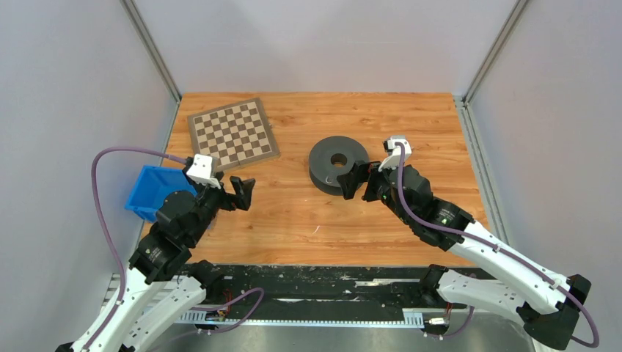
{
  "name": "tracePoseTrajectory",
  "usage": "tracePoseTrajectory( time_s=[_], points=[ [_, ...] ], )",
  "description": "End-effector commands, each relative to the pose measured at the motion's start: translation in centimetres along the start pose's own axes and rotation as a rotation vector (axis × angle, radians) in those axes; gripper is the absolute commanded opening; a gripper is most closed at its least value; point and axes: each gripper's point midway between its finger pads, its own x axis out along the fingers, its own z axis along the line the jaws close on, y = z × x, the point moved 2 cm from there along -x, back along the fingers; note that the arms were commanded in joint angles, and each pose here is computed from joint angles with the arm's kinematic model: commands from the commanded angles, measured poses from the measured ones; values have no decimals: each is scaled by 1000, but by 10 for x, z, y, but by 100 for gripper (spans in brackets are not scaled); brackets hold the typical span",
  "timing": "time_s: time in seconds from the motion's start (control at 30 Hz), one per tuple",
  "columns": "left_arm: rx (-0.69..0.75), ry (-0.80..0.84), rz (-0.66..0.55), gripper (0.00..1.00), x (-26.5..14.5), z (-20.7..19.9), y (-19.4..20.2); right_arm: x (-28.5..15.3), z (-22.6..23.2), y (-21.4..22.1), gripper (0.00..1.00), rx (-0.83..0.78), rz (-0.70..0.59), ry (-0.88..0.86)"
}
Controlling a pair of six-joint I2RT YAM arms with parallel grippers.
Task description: Wrap the cables
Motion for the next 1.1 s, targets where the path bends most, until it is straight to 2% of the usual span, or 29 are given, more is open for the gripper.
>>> tracePoseTrajectory(
  time_s=[0.0,0.23,0.33,0.43,0.6,0.73,0.8,0.97,1.0,1.07],
  points=[
    [3,-26,-46,100,0,4,-12,-7,10,-22,100,45,-67,-39],
    [8,-102,-35,100,3,15,-7,-10,2,-12,100,50,-68,-27],
    [4,-246,-27,100,5,36,-3,-8,-3,-6,100,57,-59,-7],
    [-44,-473,-34,100,-1,65,-6,-9,-3,-2,100,79,-53,-12],
    [-73,-603,60,100,0,81,1,-18,-2,8,100,94,-40,-70],
    [-264,-684,164,96,8,104,13,-19,-9,19,99,75,-44,-73],
    [-386,-775,198,89,9,124,21,-19,-11,20,99,67,-49,-70],
    [-636,-1009,168,81,7,168,41,-24,1,15,99,33,-43,-141],
    [-731,-1070,126,76,5,180,46,-24,4,15,99,30,-39,-156],
    [-936,-1026,93,72,13,185,58,-26,7,15,99,26,-32,-178]
  ],
)
